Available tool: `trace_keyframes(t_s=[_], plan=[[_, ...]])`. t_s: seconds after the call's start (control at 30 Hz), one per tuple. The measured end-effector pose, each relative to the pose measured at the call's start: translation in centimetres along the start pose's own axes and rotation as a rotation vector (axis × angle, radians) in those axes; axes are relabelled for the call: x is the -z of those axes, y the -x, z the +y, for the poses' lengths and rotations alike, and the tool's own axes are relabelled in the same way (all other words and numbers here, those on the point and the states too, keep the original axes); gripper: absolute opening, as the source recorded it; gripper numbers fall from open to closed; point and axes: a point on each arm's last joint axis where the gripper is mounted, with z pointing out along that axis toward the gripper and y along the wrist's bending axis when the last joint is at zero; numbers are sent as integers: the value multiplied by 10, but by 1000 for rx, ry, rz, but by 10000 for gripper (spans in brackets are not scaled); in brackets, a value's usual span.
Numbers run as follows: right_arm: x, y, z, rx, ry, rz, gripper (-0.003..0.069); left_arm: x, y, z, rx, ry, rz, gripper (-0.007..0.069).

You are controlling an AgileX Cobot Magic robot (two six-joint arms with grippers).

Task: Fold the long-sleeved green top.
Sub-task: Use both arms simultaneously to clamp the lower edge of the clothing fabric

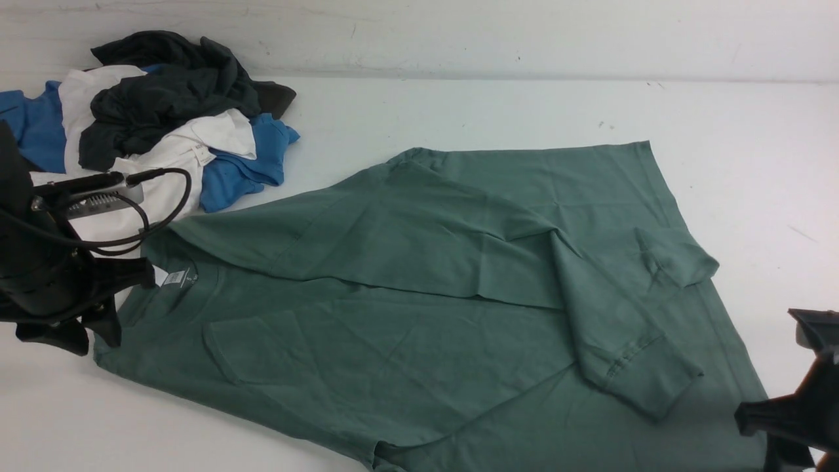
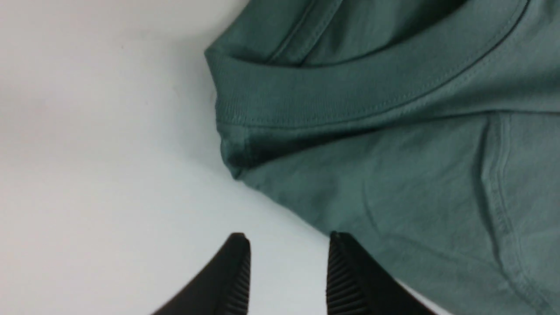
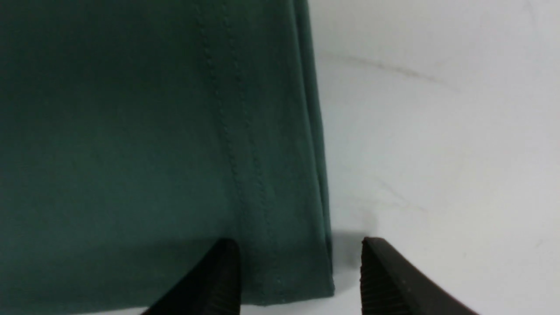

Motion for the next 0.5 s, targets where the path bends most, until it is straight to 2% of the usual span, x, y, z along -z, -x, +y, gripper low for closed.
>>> trace_keyframes(t_s=[0.2, 0.5], plan=[[-5, 1, 1, -4, 10, 18, 356, -1, -6, 1, 2, 7, 56, 281], [-10, 6, 5, 41, 34, 79, 337, -8, -9, -6, 57, -68, 37, 283]])
